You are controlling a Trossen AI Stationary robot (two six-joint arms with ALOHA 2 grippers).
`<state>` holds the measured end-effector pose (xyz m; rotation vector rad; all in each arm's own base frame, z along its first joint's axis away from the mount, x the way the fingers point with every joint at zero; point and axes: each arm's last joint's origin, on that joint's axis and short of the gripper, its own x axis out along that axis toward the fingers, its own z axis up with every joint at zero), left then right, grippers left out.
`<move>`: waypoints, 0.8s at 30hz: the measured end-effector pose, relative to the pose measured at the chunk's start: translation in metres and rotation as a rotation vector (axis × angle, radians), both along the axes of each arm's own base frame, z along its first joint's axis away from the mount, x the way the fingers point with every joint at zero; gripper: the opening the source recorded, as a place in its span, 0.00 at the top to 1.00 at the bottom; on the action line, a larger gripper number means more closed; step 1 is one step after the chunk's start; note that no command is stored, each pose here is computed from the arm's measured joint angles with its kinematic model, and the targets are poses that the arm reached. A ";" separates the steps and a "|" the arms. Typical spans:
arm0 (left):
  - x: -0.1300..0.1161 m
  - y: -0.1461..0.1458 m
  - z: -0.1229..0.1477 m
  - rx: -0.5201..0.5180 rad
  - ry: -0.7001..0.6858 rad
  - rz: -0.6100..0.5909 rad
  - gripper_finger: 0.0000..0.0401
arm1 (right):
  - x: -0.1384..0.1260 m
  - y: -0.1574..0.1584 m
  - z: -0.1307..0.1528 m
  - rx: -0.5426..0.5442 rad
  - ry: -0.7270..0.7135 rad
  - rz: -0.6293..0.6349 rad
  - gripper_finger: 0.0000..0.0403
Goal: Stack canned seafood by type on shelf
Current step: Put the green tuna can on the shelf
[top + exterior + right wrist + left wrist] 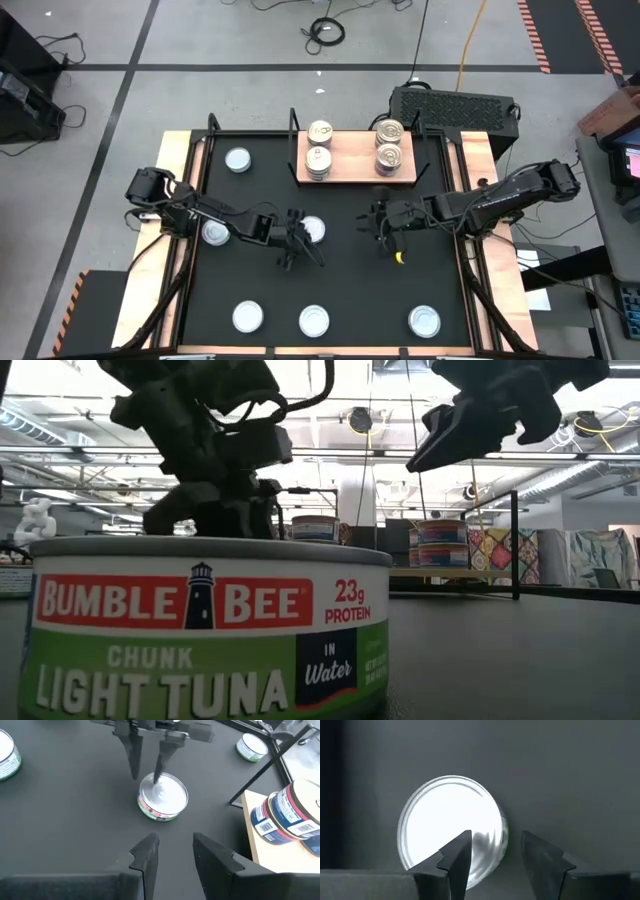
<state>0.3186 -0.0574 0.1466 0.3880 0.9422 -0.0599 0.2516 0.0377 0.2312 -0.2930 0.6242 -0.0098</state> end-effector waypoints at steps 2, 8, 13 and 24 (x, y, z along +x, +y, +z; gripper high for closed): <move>0.001 0.000 -0.004 0.023 0.010 -0.013 0.57 | 0.000 0.000 0.000 0.000 0.001 0.001 0.71; 0.000 -0.004 -0.011 0.127 0.040 -0.058 0.57 | 0.000 0.000 0.000 0.005 0.002 -0.002 0.71; 0.000 -0.011 -0.015 0.229 0.052 -0.097 0.62 | 0.000 0.000 0.000 0.005 0.004 -0.003 0.71; -0.001 -0.015 -0.015 0.292 0.049 -0.097 0.98 | 0.000 0.000 0.000 0.005 0.005 -0.003 0.71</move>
